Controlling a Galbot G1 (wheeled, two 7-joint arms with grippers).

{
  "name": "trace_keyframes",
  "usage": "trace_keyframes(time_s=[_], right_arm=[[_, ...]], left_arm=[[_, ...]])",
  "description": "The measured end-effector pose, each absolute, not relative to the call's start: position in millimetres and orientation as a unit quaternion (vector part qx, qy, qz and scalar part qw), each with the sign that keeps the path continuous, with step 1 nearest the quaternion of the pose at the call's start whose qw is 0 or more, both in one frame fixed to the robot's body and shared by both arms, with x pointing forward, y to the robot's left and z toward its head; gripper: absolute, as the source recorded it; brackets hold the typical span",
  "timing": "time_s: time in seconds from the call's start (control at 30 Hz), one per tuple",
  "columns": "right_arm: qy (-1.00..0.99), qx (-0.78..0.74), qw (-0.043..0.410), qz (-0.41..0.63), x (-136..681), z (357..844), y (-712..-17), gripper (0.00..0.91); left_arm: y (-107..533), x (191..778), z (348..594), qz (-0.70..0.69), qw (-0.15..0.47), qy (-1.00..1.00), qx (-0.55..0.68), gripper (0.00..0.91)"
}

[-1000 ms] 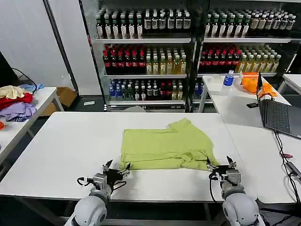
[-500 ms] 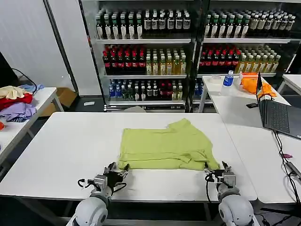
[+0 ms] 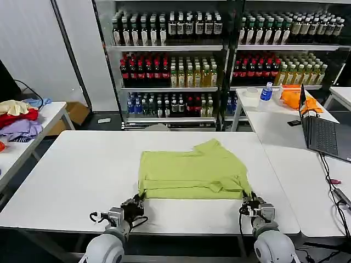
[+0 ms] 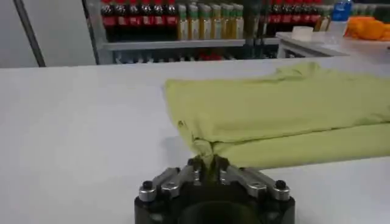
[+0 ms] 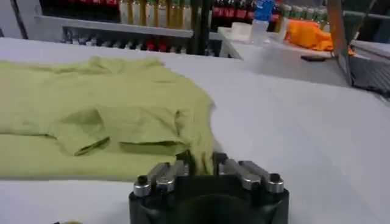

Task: Fold and organize the clothes.

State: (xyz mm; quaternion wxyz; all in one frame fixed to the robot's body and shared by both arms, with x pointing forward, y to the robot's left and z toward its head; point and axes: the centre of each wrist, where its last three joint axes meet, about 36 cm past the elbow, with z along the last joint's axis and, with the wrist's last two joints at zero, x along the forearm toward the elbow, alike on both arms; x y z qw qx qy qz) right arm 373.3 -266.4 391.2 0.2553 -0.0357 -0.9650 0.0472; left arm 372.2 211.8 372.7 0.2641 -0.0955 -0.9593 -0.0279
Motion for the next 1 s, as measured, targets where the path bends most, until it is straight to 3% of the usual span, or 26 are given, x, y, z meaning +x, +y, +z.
trace_keyframes(time_s=[0.43, 0.47, 0.5, 0.53, 0.57, 0.6, 1.0], right_arm=[[-0.967, -0.04, 0.246, 0.057, 327, 414, -267, 0.0], [-0.967, -0.04, 0.245, 0.059, 322, 415, -267, 0.212], [-0.967, -0.041, 0.245, 0.061, 318, 417, -266, 0.907], [-0.967, -0.042, 0.245, 0.063, 314, 419, -266, 0.907], [-0.966, -0.042, 0.245, 0.065, 311, 421, -266, 0.907], [-0.966, -0.042, 0.246, 0.067, 307, 422, -266, 0.907], [-0.968, -0.045, 0.234, 0.082, 282, 446, -266, 0.907]], left_arm=[[209, 333, 381, -0.024, 0.26, -0.96, -0.101, 0.02], [209, 328, 382, -0.023, 0.26, -0.96, -0.101, 0.02], [209, 322, 384, -0.021, 0.26, -0.96, -0.101, 0.02], [208, 318, 385, -0.02, 0.26, -0.96, -0.101, 0.03], [207, 313, 386, -0.018, 0.26, -0.96, -0.1, 0.605], [207, 307, 388, -0.017, 0.26, -0.96, -0.1, 0.907], [211, 271, 410, -0.029, 0.252, -0.963, -0.087, 0.907]])
